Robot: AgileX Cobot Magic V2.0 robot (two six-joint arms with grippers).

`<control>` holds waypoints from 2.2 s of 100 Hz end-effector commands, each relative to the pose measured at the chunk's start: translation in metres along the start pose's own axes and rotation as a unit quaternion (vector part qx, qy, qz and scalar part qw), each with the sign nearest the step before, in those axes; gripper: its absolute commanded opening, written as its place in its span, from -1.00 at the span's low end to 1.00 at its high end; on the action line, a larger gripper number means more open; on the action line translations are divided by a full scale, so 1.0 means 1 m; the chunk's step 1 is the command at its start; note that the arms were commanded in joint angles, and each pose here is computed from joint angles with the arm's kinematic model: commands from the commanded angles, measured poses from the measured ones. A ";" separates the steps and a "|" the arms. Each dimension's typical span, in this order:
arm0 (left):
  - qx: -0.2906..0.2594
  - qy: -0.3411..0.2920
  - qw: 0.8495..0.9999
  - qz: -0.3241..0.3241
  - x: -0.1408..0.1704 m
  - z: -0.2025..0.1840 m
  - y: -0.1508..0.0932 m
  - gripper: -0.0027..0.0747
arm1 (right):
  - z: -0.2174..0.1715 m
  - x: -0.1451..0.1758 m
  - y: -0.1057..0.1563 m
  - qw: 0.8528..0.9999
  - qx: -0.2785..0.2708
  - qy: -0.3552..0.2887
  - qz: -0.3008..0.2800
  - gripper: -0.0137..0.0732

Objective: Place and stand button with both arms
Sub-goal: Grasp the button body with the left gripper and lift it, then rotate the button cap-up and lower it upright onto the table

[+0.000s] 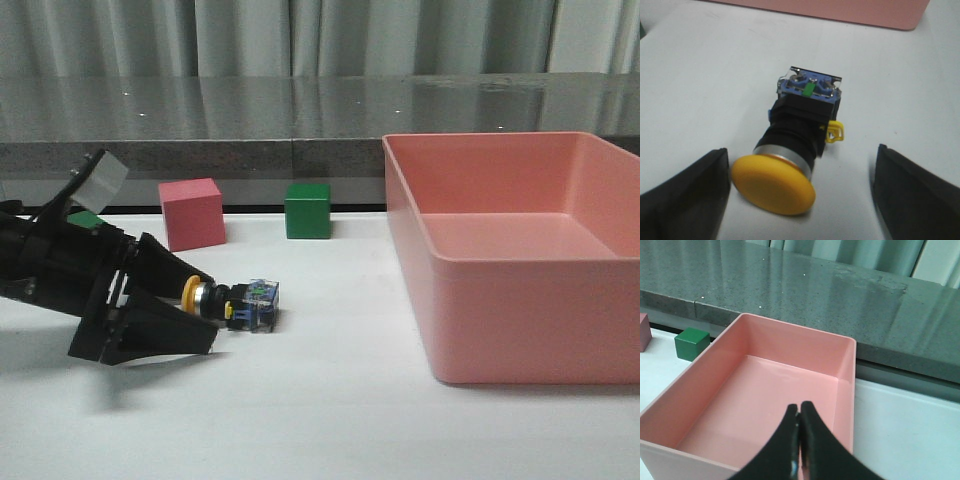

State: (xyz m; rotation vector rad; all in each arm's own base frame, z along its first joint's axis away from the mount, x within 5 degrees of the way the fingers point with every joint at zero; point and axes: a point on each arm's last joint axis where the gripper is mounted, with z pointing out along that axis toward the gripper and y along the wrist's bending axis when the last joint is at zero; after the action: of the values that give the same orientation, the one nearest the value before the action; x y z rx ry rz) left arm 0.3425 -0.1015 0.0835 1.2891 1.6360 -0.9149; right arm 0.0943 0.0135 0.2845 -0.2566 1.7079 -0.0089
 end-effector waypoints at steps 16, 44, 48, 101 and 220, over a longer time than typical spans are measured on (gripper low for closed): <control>-0.005 -0.042 0.999 0.015 -0.022 -0.004 0.003 0.14 | -0.002 -0.015 -0.004 0.999 0.016 -0.048 0.002 -0.94; -0.003 -0.041 0.999 0.016 -0.021 -0.005 0.003 -0.61 | -0.002 -0.015 -0.004 0.999 0.016 -0.048 0.002 -0.94; 0.000 -0.042 0.999 0.017 -0.021 -0.006 0.002 -0.70 | -0.002 -0.015 -0.004 0.999 0.016 -0.048 0.002 -0.94; -0.140 0.052 0.987 0.054 -0.134 -0.073 -0.008 -0.98 | -0.002 -0.015 -0.004 0.999 0.016 -0.048 0.002 -0.94; -0.114 0.610 0.764 0.176 -0.210 0.005 -0.027 -0.98 | -0.002 -0.015 -0.004 0.999 0.016 -0.048 0.002 -0.94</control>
State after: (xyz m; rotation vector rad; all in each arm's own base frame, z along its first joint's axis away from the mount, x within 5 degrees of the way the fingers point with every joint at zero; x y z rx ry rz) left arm 0.3470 -0.1830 0.2585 2.1082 2.1786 0.4663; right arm 0.0943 0.0135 0.2845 -0.2566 1.7079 -0.0089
